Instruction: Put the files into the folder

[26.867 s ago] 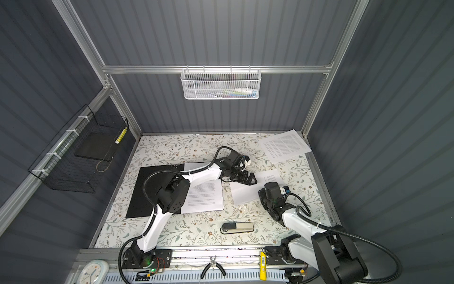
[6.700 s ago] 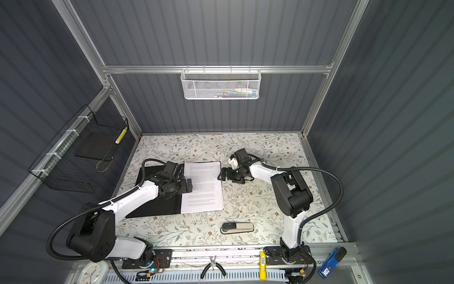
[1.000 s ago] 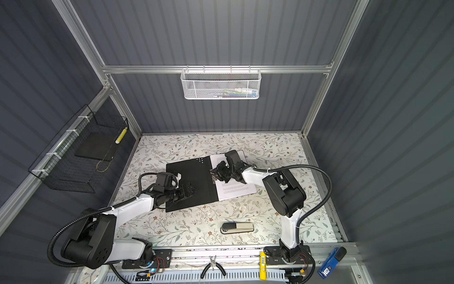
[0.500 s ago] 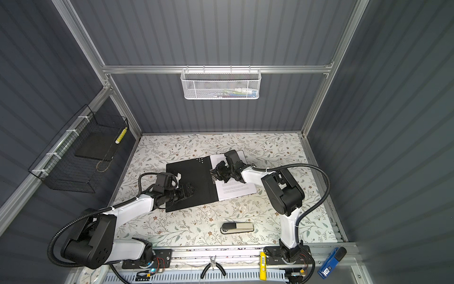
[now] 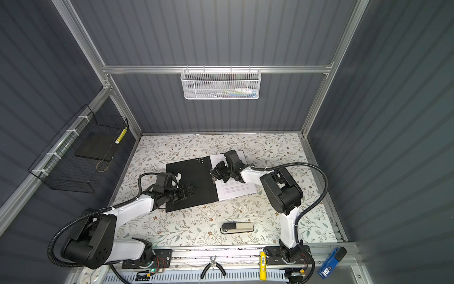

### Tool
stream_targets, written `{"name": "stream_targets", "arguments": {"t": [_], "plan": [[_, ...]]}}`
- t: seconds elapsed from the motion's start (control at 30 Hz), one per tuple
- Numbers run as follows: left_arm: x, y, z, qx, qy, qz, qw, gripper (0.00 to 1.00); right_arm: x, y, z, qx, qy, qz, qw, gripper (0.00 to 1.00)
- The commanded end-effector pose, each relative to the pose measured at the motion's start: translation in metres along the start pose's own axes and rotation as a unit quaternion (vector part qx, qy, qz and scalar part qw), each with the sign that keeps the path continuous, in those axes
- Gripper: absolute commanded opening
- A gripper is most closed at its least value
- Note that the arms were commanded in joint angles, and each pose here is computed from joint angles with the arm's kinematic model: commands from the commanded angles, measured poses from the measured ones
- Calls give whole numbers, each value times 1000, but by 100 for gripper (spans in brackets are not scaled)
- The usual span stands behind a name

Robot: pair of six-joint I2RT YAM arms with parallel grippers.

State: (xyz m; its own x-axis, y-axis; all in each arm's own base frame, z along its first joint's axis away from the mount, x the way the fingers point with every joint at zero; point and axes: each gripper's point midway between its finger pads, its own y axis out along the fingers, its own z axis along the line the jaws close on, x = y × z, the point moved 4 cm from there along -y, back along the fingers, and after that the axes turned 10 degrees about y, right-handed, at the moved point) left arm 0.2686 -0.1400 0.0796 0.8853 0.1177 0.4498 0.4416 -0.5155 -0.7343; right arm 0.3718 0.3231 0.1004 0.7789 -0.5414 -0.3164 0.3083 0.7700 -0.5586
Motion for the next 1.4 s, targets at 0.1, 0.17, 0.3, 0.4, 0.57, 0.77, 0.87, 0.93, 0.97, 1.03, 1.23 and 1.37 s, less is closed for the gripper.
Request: {"name": "stream_targets", "arguments": {"t": [0.1,0.17,0.3,0.4,0.57,0.77,0.87,0.93,0.97,1.03,1.23,1.37], "plan": [[-12,3,11,19,-4,21,1000,100,3,4,-2,4,9,4,1000,7],[-12,4,13,23,-7,21,999,100,3,4,-3,5,10,5,1000,5],[-12,8,14,24,-11,26,999,100,4,5,-5,7,9,6,1000,0],[-12,11,12,13,-7,27,1000,100,7,3,-6,14,3,8,1000,0],[-19,24,-3,-47,8,56,997,100,13,-9,-14,11,-15,-2,1000,0],[-33,48,-29,-57,43,95,993,100,27,-33,-30,11,-37,-14,999,0],[-36,56,-33,-49,30,97,994,100,35,-45,-44,-1,-47,-26,999,0],[-39,59,-24,-25,7,101,995,100,40,-53,-56,-16,-56,-38,998,0],[-41,60,-21,-14,0,107,994,100,43,-57,-59,-18,-60,-44,997,0],[-44,63,-8,26,-14,108,994,100,46,-66,-69,-27,-68,-53,996,0],[-52,67,2,49,-37,119,991,100,52,-77,-87,-48,-96,-65,992,0],[-50,65,4,64,-45,112,991,100,54,-77,-103,-70,-110,-75,989,0]]}}
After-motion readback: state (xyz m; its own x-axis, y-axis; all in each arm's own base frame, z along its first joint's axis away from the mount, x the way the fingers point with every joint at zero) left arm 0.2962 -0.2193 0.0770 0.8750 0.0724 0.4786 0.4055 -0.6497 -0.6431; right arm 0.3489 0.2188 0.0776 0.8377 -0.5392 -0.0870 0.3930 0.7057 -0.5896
